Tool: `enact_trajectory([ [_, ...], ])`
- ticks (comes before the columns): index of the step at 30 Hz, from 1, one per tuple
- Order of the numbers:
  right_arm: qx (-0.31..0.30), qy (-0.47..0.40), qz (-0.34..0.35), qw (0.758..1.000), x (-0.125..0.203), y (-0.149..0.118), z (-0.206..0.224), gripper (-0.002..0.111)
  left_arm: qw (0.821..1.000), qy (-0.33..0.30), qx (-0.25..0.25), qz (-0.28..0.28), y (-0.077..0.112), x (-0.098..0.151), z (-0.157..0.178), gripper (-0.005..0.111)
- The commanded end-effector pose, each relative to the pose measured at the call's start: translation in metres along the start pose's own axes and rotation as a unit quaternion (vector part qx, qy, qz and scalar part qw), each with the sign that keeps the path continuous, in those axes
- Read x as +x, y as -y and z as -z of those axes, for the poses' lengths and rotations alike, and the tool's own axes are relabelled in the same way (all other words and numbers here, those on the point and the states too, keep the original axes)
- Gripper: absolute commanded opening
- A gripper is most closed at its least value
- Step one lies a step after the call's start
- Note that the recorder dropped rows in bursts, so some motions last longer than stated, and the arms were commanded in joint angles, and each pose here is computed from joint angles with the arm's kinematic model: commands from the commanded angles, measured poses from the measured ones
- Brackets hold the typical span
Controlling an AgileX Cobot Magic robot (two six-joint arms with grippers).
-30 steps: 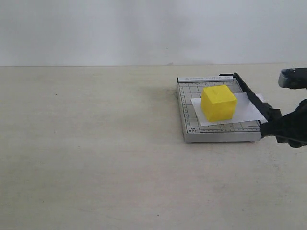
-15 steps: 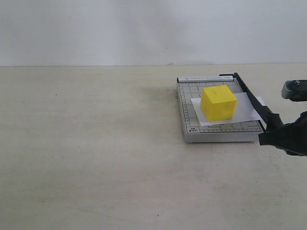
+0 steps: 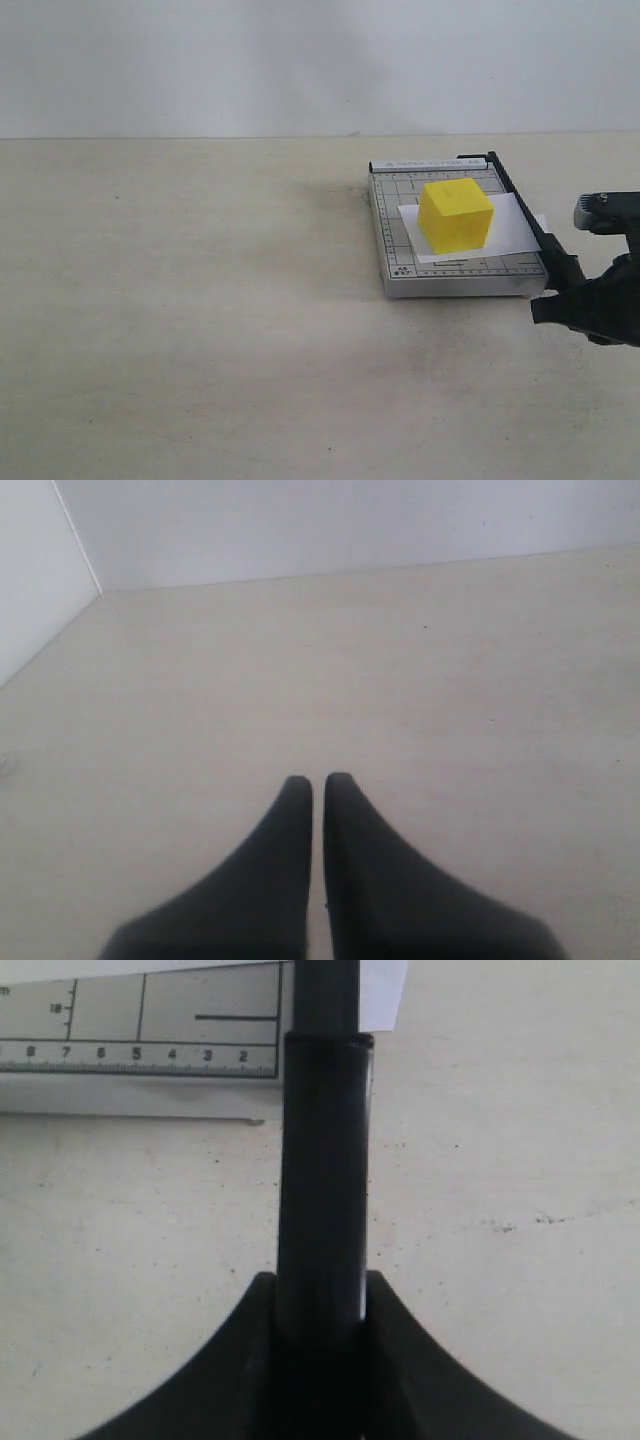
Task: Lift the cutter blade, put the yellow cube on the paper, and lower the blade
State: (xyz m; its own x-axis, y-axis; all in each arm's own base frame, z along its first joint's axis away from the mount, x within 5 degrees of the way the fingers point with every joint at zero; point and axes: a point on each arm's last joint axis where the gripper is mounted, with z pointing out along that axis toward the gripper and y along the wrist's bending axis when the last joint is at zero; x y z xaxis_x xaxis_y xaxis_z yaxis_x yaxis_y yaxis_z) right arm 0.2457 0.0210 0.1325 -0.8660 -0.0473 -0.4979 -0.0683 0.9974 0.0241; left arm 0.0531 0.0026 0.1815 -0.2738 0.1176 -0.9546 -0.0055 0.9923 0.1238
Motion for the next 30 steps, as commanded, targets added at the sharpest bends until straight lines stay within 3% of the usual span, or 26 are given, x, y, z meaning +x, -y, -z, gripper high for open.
enact_trajectory([
  [1, -0.011, -0.105, 0.010, 0.994, 0.029, -0.001, -0.005, 0.000, 1.000, -0.002, 0.001, 0.001, 0.000, 0.001, 0.000, 0.004],
  [4, -0.012, -0.096, 0.018, 0.995, 0.027, -0.002, -0.001, 0.001, 1.000, -0.002, 0.001, 0.001, 0.000, 0.001, 0.000, 0.004],
  [6, -0.012, -0.074, 0.023, 0.997, 0.022, -0.002, 0.007, 0.008, 1.000, -0.002, 0.001, 0.001, 0.000, 0.001, 0.000, 0.004],
  [8, -0.012, -0.051, 0.025, 0.998, 0.017, -0.002, 0.015, 0.022, 1.000, -0.002, 0.001, 0.001, 0.000, 0.001, 0.000, 0.004],
  [12, -0.012, -0.012, 0.026, 1.000, 0.010, -0.002, 0.031, 0.070, 1.000, -0.002, 0.001, 0.001, 0.000, 0.001, 0.000, 0.004],
  [13, -0.012, -0.007, 0.027, 1.000, 0.009, -0.002, 0.033, 0.073, 1.000, -0.002, 0.001, 0.001, 0.000, 0.001, 0.000, 0.004],
  [17, -0.011, 0.042, 0.021, 0.999, 0.002, -0.003, 0.052, 0.063, 1.000, -0.002, 0.001, 0.001, 0.000, 0.001, 0.000, 0.004],
  [23, -0.012, 0.222, 0.018, 0.975, -0.009, -0.004, 0.129, 0.055, 1.000, -0.002, 0.001, 0.001, 0.000, 0.001, 0.000, 0.004],
  [26, -0.016, 0.327, 0.019, 0.945, 0.003, -0.005, 0.180, 0.037, 1.000, -0.002, 0.001, 0.001, 0.000, 0.001, 0.000, 0.004],
  [30, -0.018, 0.459, 0.021, 0.888, 0.040, -0.005, 0.236, 0.001, 1.000, -0.002, 0.001, 0.001, 0.000, 0.001, 0.000, 0.004],
])
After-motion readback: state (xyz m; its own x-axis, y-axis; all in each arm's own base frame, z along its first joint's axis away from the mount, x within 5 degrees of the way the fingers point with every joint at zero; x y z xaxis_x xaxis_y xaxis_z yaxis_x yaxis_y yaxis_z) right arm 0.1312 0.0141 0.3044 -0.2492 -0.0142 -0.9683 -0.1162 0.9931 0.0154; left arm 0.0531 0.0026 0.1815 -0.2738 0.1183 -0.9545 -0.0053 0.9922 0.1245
